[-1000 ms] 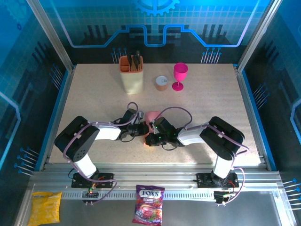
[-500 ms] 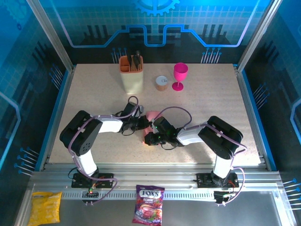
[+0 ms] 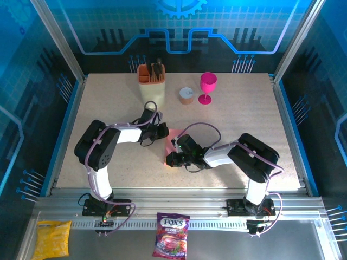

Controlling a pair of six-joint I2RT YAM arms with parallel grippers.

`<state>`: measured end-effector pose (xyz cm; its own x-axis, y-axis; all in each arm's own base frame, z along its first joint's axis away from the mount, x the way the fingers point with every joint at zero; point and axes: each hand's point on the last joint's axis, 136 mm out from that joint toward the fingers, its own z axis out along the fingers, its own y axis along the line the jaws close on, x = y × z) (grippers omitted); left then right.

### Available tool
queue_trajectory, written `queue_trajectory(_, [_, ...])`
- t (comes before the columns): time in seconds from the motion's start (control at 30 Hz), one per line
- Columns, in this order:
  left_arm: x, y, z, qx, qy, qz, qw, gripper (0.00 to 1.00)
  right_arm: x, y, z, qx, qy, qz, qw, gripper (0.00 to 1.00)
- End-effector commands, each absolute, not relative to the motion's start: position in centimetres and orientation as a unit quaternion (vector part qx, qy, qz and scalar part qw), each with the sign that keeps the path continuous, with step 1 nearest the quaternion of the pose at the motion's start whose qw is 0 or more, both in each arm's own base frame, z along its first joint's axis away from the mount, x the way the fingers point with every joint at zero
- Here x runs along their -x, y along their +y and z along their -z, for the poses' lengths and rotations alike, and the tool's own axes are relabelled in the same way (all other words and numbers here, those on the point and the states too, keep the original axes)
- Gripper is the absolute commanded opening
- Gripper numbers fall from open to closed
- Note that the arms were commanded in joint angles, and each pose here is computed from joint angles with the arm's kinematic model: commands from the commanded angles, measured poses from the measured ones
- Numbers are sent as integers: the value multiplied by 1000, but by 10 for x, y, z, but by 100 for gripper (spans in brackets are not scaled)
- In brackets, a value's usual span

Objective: Fold a paper plane with a square sheet of paper (pick it up from the middle)
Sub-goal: First fold in half a square sheet of paper at the center of the table.

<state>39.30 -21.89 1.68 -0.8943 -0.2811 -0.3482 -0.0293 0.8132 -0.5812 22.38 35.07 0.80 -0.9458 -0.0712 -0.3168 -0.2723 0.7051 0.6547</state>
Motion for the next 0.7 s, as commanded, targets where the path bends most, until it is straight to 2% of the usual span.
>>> queue_trajectory(0.0, [-417,-199,-14,96,931,254,242,0,-154,271,85,66,977,-204,-7,0])
queue_trajectory(0.43, [-439,-194,-10,94,936,241,237,0,-150,270,87,67,977,-201,-9,0])
queue_trajectory(0.67, [-421,-207,-52,77,912,303,266,0,-150,271,85,71,976,-204,-8,0])
